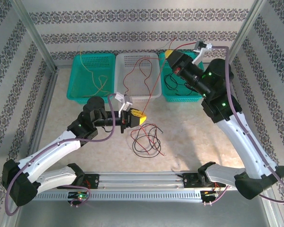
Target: Untangle the cables
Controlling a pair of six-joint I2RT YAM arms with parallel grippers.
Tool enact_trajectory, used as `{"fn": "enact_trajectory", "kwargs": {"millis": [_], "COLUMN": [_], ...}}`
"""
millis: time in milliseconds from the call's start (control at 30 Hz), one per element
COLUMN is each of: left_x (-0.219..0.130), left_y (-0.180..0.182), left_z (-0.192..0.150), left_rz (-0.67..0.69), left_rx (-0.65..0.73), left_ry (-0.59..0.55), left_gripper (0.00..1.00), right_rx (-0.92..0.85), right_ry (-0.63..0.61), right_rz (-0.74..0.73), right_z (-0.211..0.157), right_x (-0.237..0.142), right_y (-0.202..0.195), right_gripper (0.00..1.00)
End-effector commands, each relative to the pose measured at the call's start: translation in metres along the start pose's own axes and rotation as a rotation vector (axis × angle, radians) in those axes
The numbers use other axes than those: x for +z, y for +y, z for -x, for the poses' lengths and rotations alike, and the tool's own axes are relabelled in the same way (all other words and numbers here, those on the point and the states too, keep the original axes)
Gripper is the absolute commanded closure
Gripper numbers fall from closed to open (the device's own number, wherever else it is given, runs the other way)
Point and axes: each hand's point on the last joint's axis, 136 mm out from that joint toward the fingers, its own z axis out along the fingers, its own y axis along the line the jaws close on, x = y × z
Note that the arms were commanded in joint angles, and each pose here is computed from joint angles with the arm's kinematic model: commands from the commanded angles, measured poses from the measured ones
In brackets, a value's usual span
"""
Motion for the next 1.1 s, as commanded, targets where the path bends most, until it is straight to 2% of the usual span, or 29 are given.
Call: {"fn": "enact_trajectory", "kwargs": {"millis": [0, 167, 267, 300, 400, 433, 500, 567, 600, 633, 767, 900, 1067], "left_x": [0.003, 0.005, 0.005, 0.003, -0.008, -0.013, -0.029, -0.044, -0.050, -0.054, -0.059, -0.059, -0.077], "left_y": [0.007, 0.008, 0.028, 0.033, 0.053, 0.063, 0.082, 0.092, 0.094, 0.095, 0.102, 0.123, 0.179], "left_z": [-0.038, -0.034, -0.019, -0.010, 0.020, 0.029, 0.049, 0.070, 0.083, 0.095, 0.141, 0.175, 0.205], "left_rz": [0.029, 0.026, 0.147, 0.182, 0.321, 0.391, 0.547, 0.636, 0.649, 0.652, 0.643, 0.683, 0.811], "left_rx": [-0.022, -0.010, -0.028, -0.029, -0.060, -0.073, -0.085, -0.080, -0.078, -0.080, -0.069, -0.027, -0.076], "left_ry": [0.133, 0.149, 0.083, 0.034, -0.116, -0.152, -0.212, -0.275, -0.310, -0.339, -0.399, -0.412, -0.471], "left_gripper": [1.00, 1.00, 1.00, 1.00, 1.00, 1.00, 1.00, 1.00, 1.00, 1.00, 1.00, 1.00, 1.00], "right_rx": [0.068, 0.091, 0.089, 0.085, 0.065, 0.050, 0.022, -0.001, -0.008, -0.014, -0.011, 0.015, 0.023], "right_ry": [-0.060, -0.040, -0.020, -0.016, -0.011, -0.006, 0.003, 0.016, 0.026, 0.037, 0.069, 0.114, 0.126], "right_rz": [0.022, -0.004, -0.014, -0.027, -0.090, -0.124, -0.195, -0.255, -0.285, -0.321, -0.426, -0.494, -0.558], "right_z": [0.024, 0.025, 0.021, 0.018, 0.009, 0.005, -0.003, -0.012, -0.018, -0.025, -0.055, -0.090, -0.109], "right_x": [0.013, 0.030, 0.033, 0.031, 0.022, 0.016, 0.003, -0.014, -0.024, -0.035, -0.082, -0.119, -0.151], "right_y": [-0.008, -0.026, -0.032, -0.037, -0.056, -0.063, -0.081, -0.097, -0.106, -0.116, -0.151, -0.180, -0.196], "right_gripper": [1.00, 1.00, 1.00, 0.94, 0.66, 0.60, 0.55, 0.51, 0.39, 0.34, 0.34, 0.35, 0.33]}}
